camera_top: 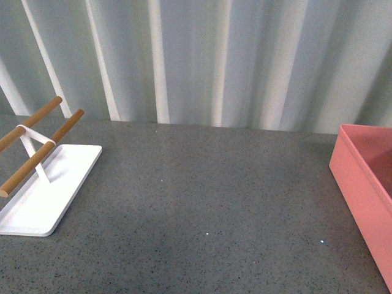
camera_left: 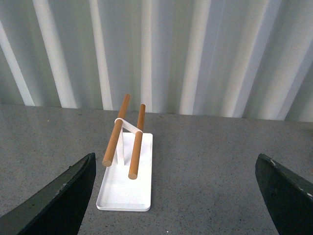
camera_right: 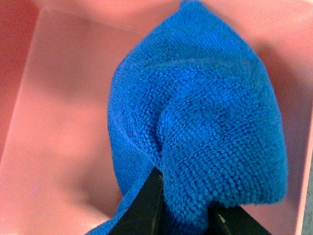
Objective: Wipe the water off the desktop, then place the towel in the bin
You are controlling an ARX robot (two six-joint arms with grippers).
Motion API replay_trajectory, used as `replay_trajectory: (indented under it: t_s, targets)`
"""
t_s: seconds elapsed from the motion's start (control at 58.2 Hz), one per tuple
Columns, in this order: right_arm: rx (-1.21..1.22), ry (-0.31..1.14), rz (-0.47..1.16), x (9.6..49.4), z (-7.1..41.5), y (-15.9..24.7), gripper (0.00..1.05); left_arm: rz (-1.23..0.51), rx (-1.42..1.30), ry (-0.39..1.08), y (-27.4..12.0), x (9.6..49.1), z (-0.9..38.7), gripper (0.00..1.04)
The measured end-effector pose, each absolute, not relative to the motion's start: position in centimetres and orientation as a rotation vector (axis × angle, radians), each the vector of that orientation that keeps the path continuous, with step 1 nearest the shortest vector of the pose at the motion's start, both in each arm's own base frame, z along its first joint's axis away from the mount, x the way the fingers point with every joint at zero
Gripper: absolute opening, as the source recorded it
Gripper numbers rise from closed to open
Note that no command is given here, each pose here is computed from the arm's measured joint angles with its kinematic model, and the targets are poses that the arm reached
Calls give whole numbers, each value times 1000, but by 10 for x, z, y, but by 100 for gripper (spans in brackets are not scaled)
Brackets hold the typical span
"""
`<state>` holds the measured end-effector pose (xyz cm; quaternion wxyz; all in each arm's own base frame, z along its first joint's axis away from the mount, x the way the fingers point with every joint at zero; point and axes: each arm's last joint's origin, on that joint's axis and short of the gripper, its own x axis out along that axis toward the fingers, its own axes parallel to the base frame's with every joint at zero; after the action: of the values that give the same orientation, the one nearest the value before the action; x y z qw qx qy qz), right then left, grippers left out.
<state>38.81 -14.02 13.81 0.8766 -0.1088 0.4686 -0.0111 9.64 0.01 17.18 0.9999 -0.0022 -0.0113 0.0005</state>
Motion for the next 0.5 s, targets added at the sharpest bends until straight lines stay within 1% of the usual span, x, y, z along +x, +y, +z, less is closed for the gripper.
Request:
replay_trajectory:
  t_s: [0.137, 0.172, 0.206, 0.378, 0.464, 0.481, 0.498]
  targets:
    - [-210, 1024, -21, 385, 136, -143, 44, 1, -4, -23, 0, 96, 172, 98]
    - [-206, 1030, -26, 385, 136, -144, 51, 1, -4, -23, 0, 96, 172, 98]
    - [-202, 1033, -29, 384, 136, -145, 55, 1, -4, -23, 0, 96, 172, 98]
    - [-194, 1046, -34, 382, 135, -148, 81, 1, -4, -23, 0, 96, 172, 98]
    - [-193, 1041, -28, 382, 138, -146, 97, 1, -4, -23, 0, 96, 172, 98]
    - [-193, 1038, -28, 382, 140, -145, 99, 1, -4, -23, 0, 96, 172, 98]
    - [-192, 1034, -27, 382, 142, -143, 100, 1, -4, -23, 0, 96, 172, 98]
